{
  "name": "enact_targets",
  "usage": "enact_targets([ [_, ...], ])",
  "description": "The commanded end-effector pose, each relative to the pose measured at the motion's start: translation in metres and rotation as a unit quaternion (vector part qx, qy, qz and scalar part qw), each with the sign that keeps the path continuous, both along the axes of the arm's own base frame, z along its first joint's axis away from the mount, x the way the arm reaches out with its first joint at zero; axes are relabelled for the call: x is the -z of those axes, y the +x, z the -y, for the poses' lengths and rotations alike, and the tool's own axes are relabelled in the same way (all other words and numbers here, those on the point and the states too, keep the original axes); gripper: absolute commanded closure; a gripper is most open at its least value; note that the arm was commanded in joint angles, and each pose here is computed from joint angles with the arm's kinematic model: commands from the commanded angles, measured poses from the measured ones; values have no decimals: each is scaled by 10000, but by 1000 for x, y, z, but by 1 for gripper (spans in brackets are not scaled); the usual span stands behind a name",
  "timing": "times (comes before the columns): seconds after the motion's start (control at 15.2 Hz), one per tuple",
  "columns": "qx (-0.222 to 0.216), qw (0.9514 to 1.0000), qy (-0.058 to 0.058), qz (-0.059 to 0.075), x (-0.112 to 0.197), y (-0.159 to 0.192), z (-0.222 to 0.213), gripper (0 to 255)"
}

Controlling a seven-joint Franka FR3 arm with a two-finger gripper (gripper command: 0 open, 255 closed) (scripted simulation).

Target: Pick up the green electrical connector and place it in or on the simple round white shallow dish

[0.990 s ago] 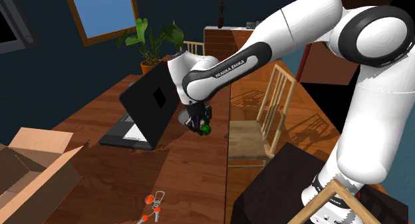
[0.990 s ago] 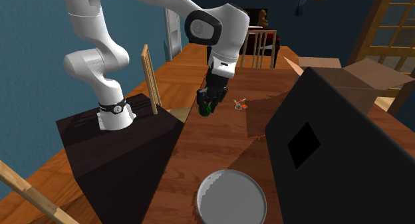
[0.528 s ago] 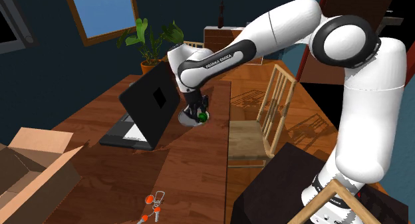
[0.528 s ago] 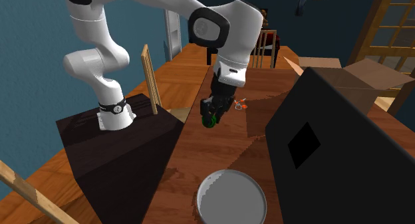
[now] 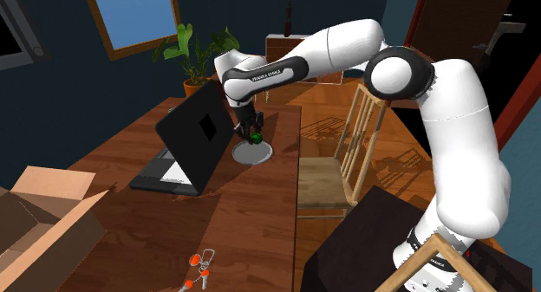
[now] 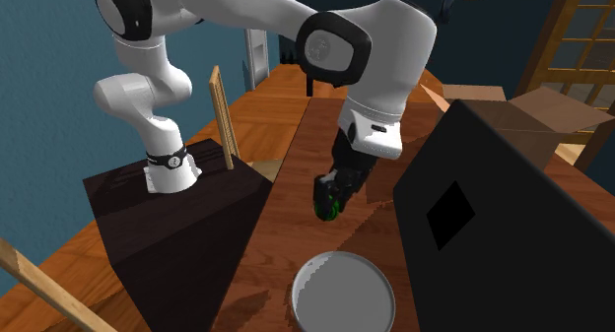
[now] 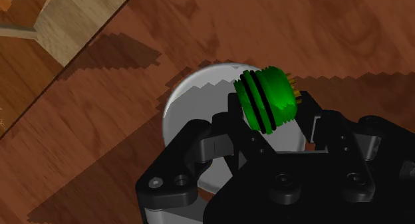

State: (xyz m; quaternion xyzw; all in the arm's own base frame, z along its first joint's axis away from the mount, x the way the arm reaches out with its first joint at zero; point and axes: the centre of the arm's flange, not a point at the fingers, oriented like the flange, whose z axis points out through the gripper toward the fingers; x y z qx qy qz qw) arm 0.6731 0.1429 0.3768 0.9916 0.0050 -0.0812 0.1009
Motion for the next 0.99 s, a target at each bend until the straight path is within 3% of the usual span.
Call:
enact_targets([
  [0.0, -1, 10000, -3, -3, -3, 23, 15, 255],
  [0.33, -1, 10000, -3, -3, -5, 80, 47, 255],
  [0.92, -1, 10000, -3, -3, 37, 81, 48, 255],
])
